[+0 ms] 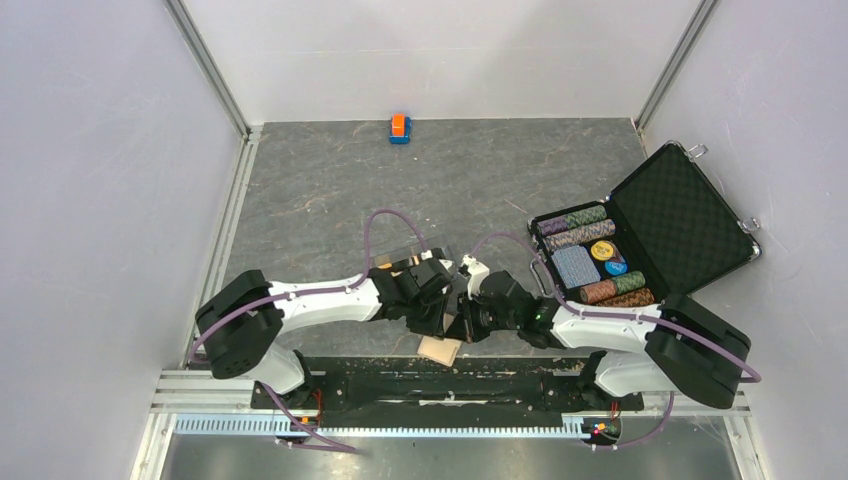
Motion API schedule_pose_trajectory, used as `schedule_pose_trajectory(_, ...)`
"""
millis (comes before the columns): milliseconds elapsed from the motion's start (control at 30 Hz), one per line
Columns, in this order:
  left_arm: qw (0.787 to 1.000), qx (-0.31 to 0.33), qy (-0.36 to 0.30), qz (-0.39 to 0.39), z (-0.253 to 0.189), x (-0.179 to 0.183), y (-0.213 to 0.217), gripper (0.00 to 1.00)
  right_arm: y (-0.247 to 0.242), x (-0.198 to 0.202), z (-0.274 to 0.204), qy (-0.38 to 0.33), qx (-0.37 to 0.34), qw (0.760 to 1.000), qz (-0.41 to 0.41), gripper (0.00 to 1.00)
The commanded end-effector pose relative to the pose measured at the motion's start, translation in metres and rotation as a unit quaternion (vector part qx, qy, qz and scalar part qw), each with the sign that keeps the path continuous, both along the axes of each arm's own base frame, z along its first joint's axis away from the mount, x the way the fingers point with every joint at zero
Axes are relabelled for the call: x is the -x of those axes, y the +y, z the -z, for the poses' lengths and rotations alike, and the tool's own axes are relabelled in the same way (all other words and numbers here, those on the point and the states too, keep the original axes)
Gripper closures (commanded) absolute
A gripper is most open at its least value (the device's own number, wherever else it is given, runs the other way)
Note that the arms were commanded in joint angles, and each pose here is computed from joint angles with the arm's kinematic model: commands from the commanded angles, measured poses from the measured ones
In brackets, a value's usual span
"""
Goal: Put the credit cards into the card holder
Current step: Close the card holder at the center of the board.
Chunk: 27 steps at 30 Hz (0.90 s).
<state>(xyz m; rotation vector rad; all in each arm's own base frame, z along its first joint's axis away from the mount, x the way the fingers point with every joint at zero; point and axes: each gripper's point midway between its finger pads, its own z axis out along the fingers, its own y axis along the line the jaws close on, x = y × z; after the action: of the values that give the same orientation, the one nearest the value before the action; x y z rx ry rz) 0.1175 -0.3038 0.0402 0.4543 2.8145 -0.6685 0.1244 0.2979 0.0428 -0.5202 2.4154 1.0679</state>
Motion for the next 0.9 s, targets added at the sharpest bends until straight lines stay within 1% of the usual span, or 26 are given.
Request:
schedule_pose_trajectory(0, 1.000, 0.009, 0.002, 0.008, 0.003, 0.003, -0.005, 0.98, 0.007, -0.004, -0.004, -0.012, -0.006, 1.000, -0.002, 1.00)
schedule_pose_trajectory(333, 1.000, -0.011, 0.007, 0.004, 0.014, 0.004, 0.001, 0.98, 0.002, 0.001, 0.010, -0.003, 0.013, 1.000, -0.004, 1.00)
schedule_pose_trajectory(433, 1.000, -0.018, 0.008, 0.002, 0.017, 0.004, 0.003, 0.98, -0.002, 0.001, 0.015, -0.001, 0.029, 1.000, 0.002, 1.00)
schedule_pose_trajectory(600, 1.000, -0.023, 0.005, 0.001, 0.019, 0.001, 0.002, 0.98, -0.018, 0.001, 0.035, 0.014, 0.080, 0.996, 0.020, 1.00)
schedule_pose_trajectory(633, 1.000, -0.025, 0.004, 0.002, 0.020, 0.000, 0.000, 0.98, -0.024, 0.000, 0.041, 0.021, 0.096, 0.994, 0.037, 1.00)
schedule_pose_trajectory(767, 1.000, -0.024, 0.004, 0.003, 0.019, -0.002, -0.002, 0.98, -0.024, -0.003, 0.045, 0.027, 0.112, 0.992, 0.045, 1.00)
schedule_pose_trajectory(867, 1.000, -0.022, 0.005, 0.001, 0.018, -0.003, -0.004, 0.98, -0.018, -0.006, 0.041, 0.025, 0.109, 0.993, 0.043, 1.00)
